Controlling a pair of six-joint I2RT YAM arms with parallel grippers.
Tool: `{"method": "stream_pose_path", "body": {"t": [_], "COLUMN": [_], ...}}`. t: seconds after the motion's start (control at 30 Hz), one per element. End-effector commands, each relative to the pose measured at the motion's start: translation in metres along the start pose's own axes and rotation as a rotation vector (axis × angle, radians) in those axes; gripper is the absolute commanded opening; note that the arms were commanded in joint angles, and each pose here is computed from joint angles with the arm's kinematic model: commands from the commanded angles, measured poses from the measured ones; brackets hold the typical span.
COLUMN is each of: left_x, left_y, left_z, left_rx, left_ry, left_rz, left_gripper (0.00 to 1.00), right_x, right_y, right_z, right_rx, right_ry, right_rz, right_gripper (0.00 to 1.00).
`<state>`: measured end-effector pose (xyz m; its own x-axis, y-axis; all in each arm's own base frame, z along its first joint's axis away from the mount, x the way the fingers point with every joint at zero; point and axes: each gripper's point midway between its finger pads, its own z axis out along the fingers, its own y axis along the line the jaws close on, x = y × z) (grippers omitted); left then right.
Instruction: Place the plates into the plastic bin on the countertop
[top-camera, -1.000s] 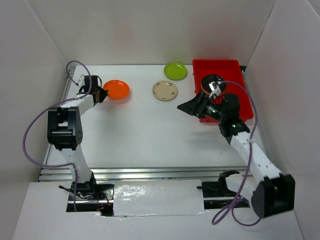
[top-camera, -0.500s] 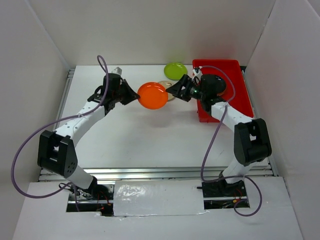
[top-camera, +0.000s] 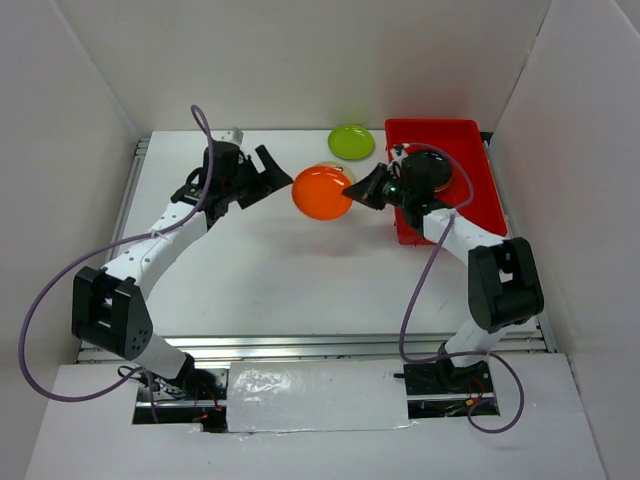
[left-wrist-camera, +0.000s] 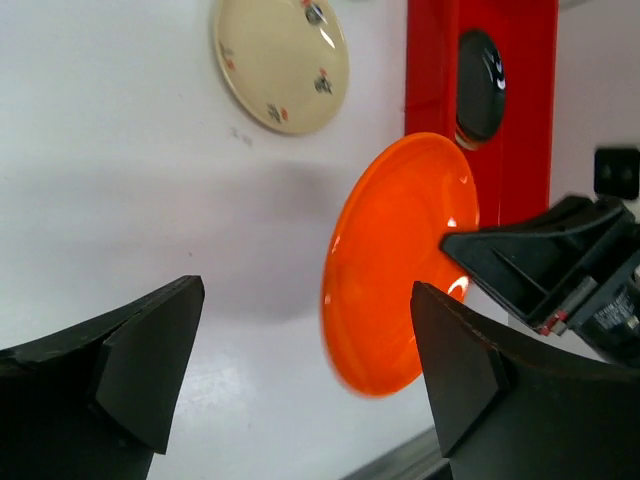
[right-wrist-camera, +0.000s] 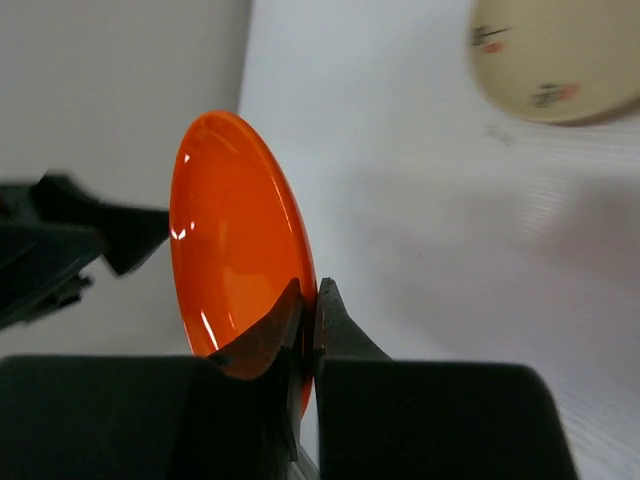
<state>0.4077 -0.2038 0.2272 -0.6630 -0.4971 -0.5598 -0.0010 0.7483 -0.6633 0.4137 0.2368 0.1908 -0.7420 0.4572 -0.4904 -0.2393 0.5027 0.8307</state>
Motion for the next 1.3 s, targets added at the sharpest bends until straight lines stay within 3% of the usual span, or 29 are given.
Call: {"method": "stream_pose_path", "body": {"t": [0.0, 0.03, 0.07, 0.17, 0.23, 0.3, 0.37, 0.5, 0.63, 0.7, 0.73, 0.8, 0.83, 0.9, 1.1, 1.2, 1.27], "left_x": [-0.032, -0.037, -0.040, -0.037, -0.034, -0.039, -0.026, -0.023, -0.031, -0.031, -0.027, -0.024, -0.018, -0.009, 0.013, 0.016, 0.017], "left_y": [0.001, 0.014, 0.016, 0.019, 0.017, -0.003, -0.011, 0.003, 0.018, 0.027, 0.032, 0.038, 0.046, 0.058, 0.076, 0.078, 0.079], "left_z": [-0.006, -0.004, -0.002, 0.013, 0.034, 0.053, 0.088, 0.135, 0.155, 0.159, 0.162, 0.167, 0.172, 0.181, 0.201, 0.210, 0.217], "left_rx": [-0.062, -0.120, -0.126, -0.141, -0.134, -0.018, 0.077, 0.031, -0.002, -0.010, -0.014, -0.024, -0.036, -0.056, -0.066, -0.074, -0.082], "left_ry": [-0.131, -0.178, -0.197, -0.220, -0.207, -0.207, -0.100, 0.046, 0.040, 0.042, 0.051, 0.058, 0.067, 0.091, 0.141, 0.140, 0.139], "left_rz": [-0.021, -0.030, -0.042, -0.035, -0.008, 0.040, 0.033, 0.004, 0.009, -0.002, -0.003, 0.004, 0.007, 0.001, -0.028, -0.028, -0.027], "left_gripper": [0.99, 0.99, 0.99, 0.99, 0.99, 0.99, 0.99, 0.99, 0.99, 0.99, 0.99, 0.99, 0.99, 0.99, 0.99, 0.99, 0.99], "right_x": [-0.082, -0.091, -0.119, -0.154, -0.173, -0.179, -0.198, -0.211, -0.219, -0.220, -0.225, -0.230, -0.233, -0.241, -0.260, -0.234, -0.229], "right_y": [-0.043, -0.070, -0.106, -0.159, -0.179, -0.207, -0.214, -0.246, -0.249, -0.253, -0.250, -0.246, -0.244, -0.232, -0.181, -0.166, -0.118], "right_z": [-0.053, -0.071, -0.106, -0.166, -0.171, -0.169, -0.168, -0.158, -0.148, -0.145, -0.145, -0.145, -0.145, -0.144, -0.146, -0.150, -0.158], "right_rx": [0.320, 0.416, 0.529, 0.690, 0.699, 0.686, 0.666, 0.662, 0.672, 0.685, 0.678, 0.661, 0.660, 0.650, 0.657, 0.726, 0.637], "right_ry": [-0.340, -0.414, -0.574, -0.743, -0.750, -0.696, -0.697, -0.637, -0.634, -0.627, -0.630, -0.642, -0.648, -0.664, -0.705, -0.657, -0.702], "right_rz": [0.124, 0.195, 0.285, 0.400, 0.422, 0.463, 0.452, 0.461, 0.433, 0.412, 0.398, 0.382, 0.378, 0.347, 0.274, 0.318, 0.246], "right_gripper": [0.00, 0.00, 0.00, 0.00, 0.00, 0.00, 0.00, 0.00, 0.02, 0.14, 0.34, 0.61, 0.78, 1.00, 1.00, 1.00, 1.00]}}
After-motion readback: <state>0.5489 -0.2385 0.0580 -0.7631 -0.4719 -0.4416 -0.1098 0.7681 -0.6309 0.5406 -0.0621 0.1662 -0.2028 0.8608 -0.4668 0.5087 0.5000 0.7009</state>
